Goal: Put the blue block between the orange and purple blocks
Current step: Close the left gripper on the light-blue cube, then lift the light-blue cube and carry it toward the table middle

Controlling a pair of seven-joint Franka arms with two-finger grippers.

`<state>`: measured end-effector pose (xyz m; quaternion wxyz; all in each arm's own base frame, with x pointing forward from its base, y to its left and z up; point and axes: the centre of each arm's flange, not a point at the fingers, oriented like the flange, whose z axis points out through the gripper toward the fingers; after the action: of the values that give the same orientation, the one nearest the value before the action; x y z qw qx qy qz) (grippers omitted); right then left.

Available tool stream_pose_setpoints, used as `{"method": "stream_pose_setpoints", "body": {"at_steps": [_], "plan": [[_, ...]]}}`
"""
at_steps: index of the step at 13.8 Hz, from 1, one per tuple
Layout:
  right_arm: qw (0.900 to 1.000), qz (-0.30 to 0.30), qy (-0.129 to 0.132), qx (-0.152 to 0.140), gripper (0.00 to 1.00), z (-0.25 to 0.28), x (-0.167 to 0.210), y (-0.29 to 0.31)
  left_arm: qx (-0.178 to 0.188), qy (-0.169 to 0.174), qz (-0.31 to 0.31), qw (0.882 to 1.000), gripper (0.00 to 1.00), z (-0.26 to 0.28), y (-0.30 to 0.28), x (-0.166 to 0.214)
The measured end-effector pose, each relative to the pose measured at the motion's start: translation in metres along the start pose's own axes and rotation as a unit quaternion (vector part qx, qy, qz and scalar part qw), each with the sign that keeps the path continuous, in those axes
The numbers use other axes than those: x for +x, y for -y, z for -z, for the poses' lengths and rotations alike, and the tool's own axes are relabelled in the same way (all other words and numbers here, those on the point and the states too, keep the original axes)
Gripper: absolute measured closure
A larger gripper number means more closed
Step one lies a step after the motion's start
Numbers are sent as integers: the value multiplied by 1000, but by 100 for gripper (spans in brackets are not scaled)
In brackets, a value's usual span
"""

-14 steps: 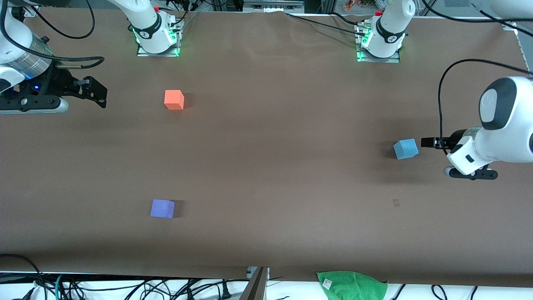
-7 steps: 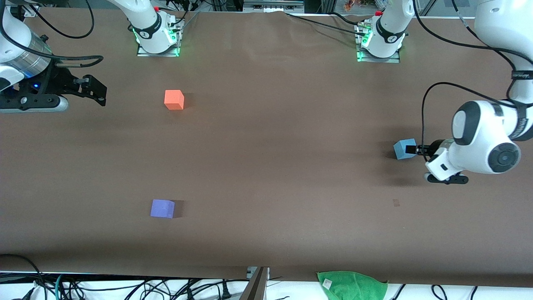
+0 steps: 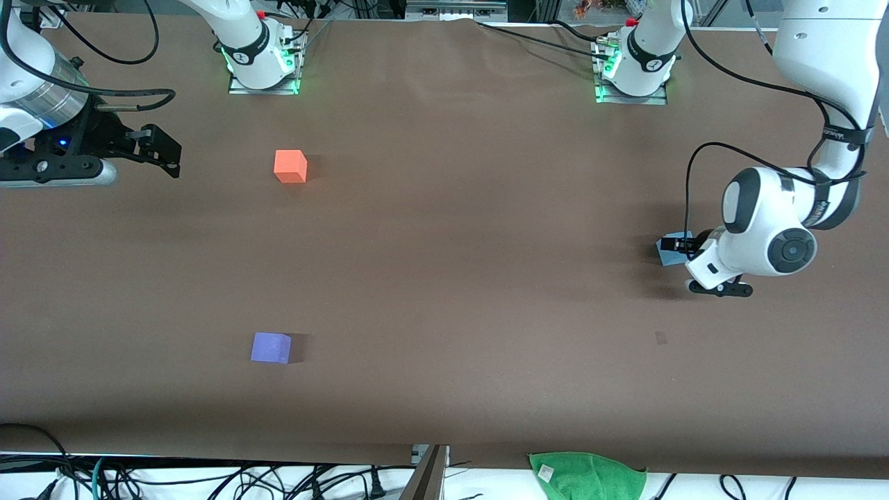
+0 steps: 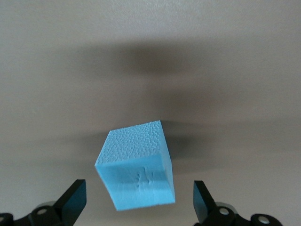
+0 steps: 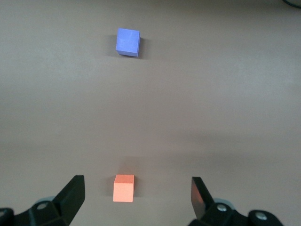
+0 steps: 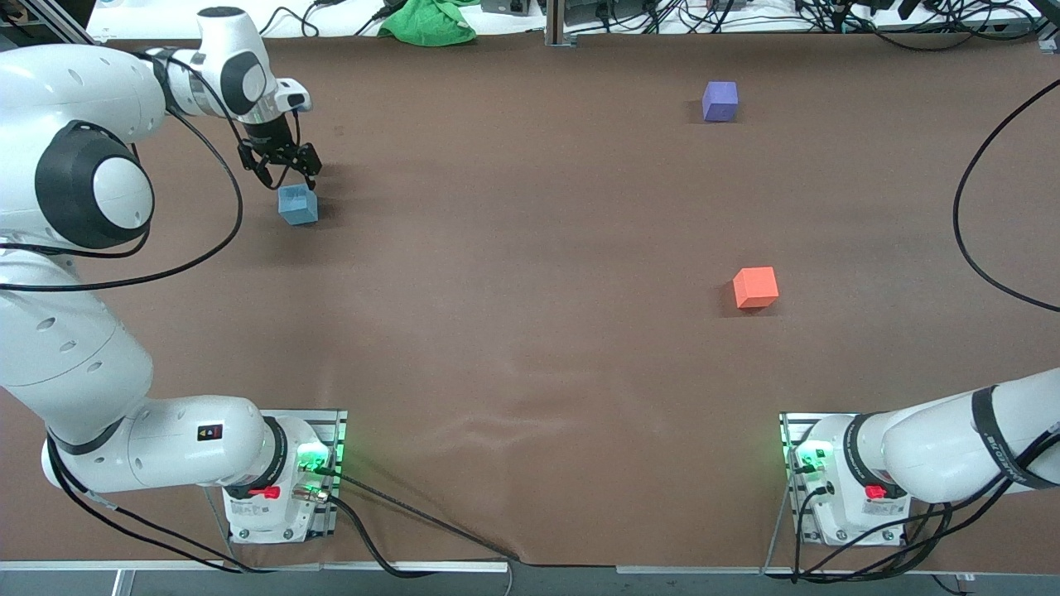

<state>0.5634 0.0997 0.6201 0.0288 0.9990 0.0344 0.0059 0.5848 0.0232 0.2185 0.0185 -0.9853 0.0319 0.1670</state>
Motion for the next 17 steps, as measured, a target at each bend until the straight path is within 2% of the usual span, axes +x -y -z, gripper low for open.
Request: {"method": "stream_pose_setpoints", "body": {"at_steps": [4, 8, 9, 11, 12, 17], "plan": [[1000, 0, -5, 1, 0, 1, 1, 0, 0, -18, 0, 1000, 0, -33, 6, -9], [1000, 0, -5, 1, 0, 1, 1, 0, -1, -15, 0, 1000, 0, -44, 6, -13], [1000, 0, -5, 1, 0, 1, 1, 0, -1, -15, 0, 1000, 4, -44, 6, -13], [1000, 0, -5, 1, 0, 1, 1, 0, -1, -15, 0, 1000, 29, -44, 6, -13], [1000, 0, -5, 1, 0, 1, 1, 0, -1, -16, 0, 1000, 38, -44, 6, -13], [1000, 0, -5, 1, 0, 1, 1, 0, 1, -10, -7, 1000, 42, -19, -2, -15]]}}
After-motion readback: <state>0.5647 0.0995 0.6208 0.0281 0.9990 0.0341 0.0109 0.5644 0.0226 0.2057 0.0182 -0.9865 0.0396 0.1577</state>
